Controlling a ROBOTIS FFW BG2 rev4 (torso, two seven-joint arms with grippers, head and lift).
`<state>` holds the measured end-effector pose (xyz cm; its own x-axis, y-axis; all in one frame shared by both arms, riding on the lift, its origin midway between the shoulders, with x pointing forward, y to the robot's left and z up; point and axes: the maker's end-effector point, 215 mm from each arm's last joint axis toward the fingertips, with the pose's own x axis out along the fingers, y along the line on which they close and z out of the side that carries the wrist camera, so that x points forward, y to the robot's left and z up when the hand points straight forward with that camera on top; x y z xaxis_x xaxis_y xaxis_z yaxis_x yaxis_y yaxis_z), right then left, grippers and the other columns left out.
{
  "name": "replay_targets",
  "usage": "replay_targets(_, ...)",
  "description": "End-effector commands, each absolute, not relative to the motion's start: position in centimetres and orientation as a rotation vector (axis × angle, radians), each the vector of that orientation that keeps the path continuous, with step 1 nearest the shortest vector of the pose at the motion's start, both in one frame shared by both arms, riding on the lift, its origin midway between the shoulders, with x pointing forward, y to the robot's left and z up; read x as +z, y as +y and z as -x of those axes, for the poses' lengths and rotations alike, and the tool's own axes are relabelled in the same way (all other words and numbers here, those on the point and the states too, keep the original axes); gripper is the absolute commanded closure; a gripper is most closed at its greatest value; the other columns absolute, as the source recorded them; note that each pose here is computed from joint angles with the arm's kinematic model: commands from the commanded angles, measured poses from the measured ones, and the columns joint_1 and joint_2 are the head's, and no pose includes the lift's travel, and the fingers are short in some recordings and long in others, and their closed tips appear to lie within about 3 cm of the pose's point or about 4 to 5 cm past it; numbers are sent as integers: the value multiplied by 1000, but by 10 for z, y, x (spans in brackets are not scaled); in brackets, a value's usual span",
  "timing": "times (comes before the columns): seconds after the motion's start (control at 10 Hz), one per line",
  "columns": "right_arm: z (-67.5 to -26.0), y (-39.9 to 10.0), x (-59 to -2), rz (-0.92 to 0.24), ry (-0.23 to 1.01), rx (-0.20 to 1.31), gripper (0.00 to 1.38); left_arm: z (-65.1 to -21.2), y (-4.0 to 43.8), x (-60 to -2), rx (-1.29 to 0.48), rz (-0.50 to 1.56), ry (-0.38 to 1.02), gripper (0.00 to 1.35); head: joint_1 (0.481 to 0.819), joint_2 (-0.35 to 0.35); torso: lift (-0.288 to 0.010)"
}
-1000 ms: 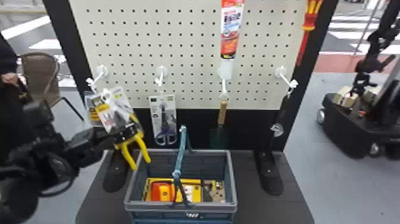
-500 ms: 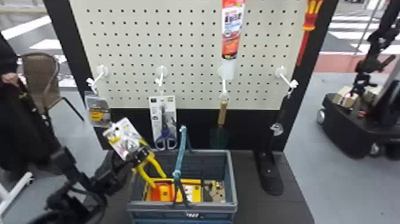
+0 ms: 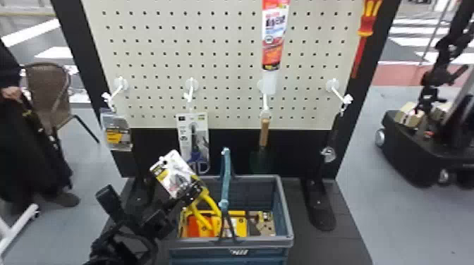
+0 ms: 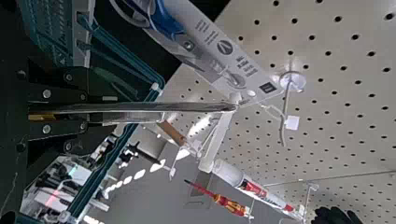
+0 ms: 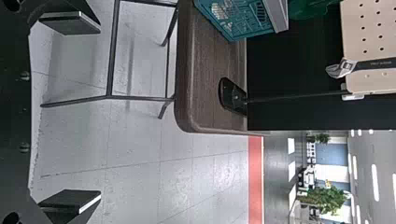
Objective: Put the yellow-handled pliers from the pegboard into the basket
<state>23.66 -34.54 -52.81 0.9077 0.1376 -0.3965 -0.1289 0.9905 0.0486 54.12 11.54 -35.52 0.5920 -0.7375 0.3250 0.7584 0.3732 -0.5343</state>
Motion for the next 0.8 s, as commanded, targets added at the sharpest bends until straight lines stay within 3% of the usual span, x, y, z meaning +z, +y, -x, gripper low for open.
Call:
replay_targets(0.0,-235,-345,-529,-26,412,135,58,-541,107,-353,-976,705,-26,914,549,0,-100)
replay_targets(0.1,-235,-345,-529,-27,411,134,58,-544,113,-355,-962,699,-17,314,549,0,-100)
replay_targets(0.2,-235,-345,-528,-28,411,134,58,-546,118,-355,-958,679,-12,-2,549,0,-100)
replay_targets(0.5,-234,-345,-529,-28,413,134,58,-546,124,-349,-953,676,-20,343,549,0,-100)
replay_targets(0.7,-235,-345,-528,-28,411,134,58,-547,125,-349,-950,677,-20,384,549,0,-100)
